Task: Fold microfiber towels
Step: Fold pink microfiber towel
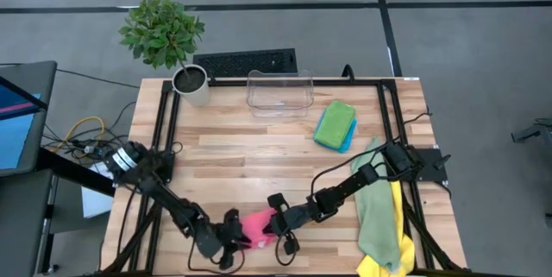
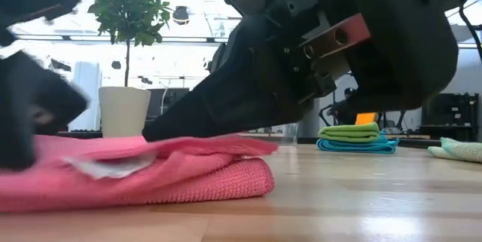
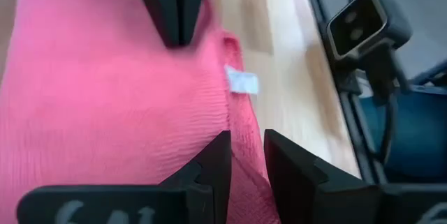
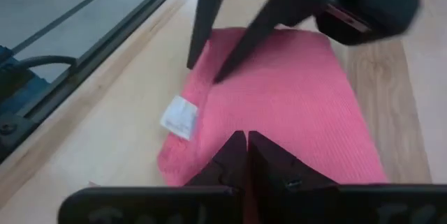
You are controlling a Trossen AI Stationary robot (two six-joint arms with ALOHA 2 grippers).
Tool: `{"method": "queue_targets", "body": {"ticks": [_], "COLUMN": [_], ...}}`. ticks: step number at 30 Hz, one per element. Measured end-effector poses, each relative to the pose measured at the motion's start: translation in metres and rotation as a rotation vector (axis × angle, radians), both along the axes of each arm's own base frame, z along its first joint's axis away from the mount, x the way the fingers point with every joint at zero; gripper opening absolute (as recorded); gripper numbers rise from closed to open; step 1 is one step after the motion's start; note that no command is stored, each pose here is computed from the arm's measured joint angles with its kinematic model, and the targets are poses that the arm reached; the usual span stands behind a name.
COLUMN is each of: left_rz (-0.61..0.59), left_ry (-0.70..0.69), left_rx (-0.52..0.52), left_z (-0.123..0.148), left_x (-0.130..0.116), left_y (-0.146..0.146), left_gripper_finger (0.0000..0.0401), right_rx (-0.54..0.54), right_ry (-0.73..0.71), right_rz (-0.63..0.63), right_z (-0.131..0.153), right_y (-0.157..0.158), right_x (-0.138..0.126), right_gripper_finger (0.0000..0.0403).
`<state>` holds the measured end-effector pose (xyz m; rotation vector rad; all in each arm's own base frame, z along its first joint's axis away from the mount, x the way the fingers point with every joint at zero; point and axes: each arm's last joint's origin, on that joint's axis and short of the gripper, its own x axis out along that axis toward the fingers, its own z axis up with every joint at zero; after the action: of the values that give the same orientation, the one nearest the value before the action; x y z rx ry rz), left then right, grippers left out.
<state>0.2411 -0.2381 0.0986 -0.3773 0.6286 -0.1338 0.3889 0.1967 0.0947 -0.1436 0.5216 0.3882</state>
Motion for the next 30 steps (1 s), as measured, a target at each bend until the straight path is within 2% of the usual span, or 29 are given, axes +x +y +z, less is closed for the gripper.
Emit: {"method": "queue_targets", "body": {"ticks": [7, 15, 22, 26, 30], "left_rz": [0.065, 0.083, 0.066, 0.061, 0.052], "left_ry": [-0.056, -0.055, -0.042, -0.041, -0.043], "left_rx": [0.064, 0.125, 0.140, 0.136, 0.148], "left_z": [-0.002, -0.003, -0.004, -0.003, -0.004], "left_x": [-0.015, -0.007, 0.000, 0.000, 0.000], "left_y": [-0.013, -0.004, 0.003, 0.003, 0.003], "left_gripper_finger": [0.0077, 0.0077, 0.0077, 0.0077, 0.0077], "right_rx": [-0.010, -0.042, -0.041, -0.022, -0.007], "right_ry": [0.012, 0.056, -0.026, 0.080, 0.088], "right_rz": [-0.005, -0.023, 0.027, 0.091, 0.135], "right_z": [-0.001, -0.011, 0.040, 0.034, 0.031], "right_y": [-0.002, -0.003, 0.007, 0.015, 0.026], "right_x": [0.000, -0.001, -0.010, -0.022, -0.027], "right_gripper_finger": [0.0043, 0.0043, 0.0043, 0.0056, 0.0083]}}
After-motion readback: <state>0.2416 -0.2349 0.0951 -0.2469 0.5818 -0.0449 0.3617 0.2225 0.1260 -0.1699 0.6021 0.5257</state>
